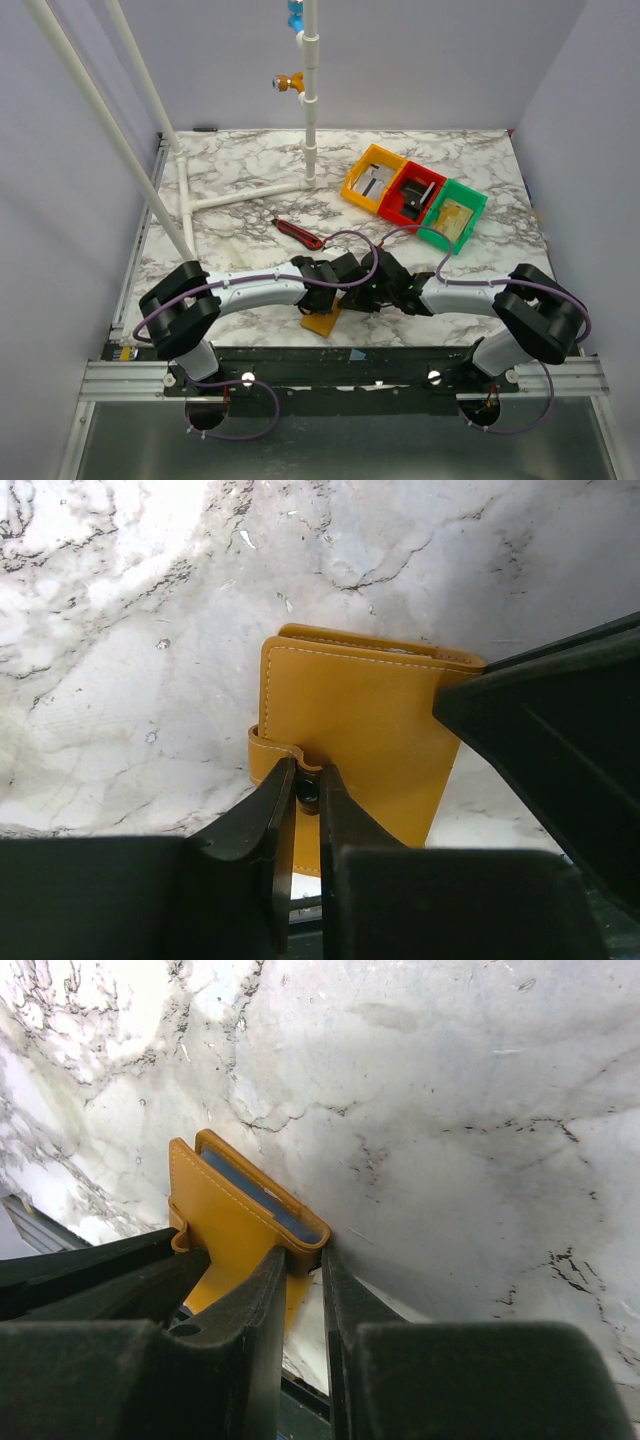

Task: Take the credit cards out of the card holder
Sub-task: Open the card holder at the center of the board.

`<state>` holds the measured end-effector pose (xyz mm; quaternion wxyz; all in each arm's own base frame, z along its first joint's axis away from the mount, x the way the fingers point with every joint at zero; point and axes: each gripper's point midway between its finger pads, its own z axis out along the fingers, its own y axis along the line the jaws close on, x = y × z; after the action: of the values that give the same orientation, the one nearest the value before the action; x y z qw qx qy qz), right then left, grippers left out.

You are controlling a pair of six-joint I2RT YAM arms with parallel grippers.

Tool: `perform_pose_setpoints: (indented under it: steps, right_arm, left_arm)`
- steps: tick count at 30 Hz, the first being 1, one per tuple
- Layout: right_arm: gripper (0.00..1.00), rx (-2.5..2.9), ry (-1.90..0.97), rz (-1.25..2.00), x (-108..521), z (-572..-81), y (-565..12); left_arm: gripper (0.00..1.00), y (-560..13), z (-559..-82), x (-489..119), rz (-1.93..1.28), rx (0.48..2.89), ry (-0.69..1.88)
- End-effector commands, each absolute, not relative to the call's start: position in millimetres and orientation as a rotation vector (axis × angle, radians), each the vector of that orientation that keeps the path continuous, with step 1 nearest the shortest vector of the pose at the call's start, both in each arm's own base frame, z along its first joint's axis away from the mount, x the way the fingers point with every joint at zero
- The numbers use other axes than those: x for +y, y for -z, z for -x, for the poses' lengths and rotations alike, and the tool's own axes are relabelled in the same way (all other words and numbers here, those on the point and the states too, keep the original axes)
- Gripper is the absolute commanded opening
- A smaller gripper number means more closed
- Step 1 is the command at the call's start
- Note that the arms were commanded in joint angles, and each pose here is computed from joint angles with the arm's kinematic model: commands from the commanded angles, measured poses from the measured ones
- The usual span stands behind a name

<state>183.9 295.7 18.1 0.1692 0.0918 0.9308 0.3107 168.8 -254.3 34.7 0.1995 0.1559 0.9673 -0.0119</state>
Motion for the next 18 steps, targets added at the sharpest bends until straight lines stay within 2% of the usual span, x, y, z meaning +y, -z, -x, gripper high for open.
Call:
perform_pose_setpoints:
  steps: [1,12,14,18]
  right_arm:
    - [0.19,2.734,-0.717,-0.249,273,-173,11]
    - [0.21,2.725,-0.666,-0.215,268,-177,5]
    - [0.25,2.699,-0.636,-0.209,267,-184,1]
    - [0.44,2.655,-0.644,-0.187,269,-191,-14]
  left_arm:
    - [0.0,-34,-168,-249,-0.401,2.711,0.067]
    - [0.0,-71,-173,-252,-0.252,2.694,0.368]
    - [0.0,-77,-175,-250,-0.213,2.691,0.408]
    - [0.0,-91,-181,-241,-0.098,2.68,0.45]
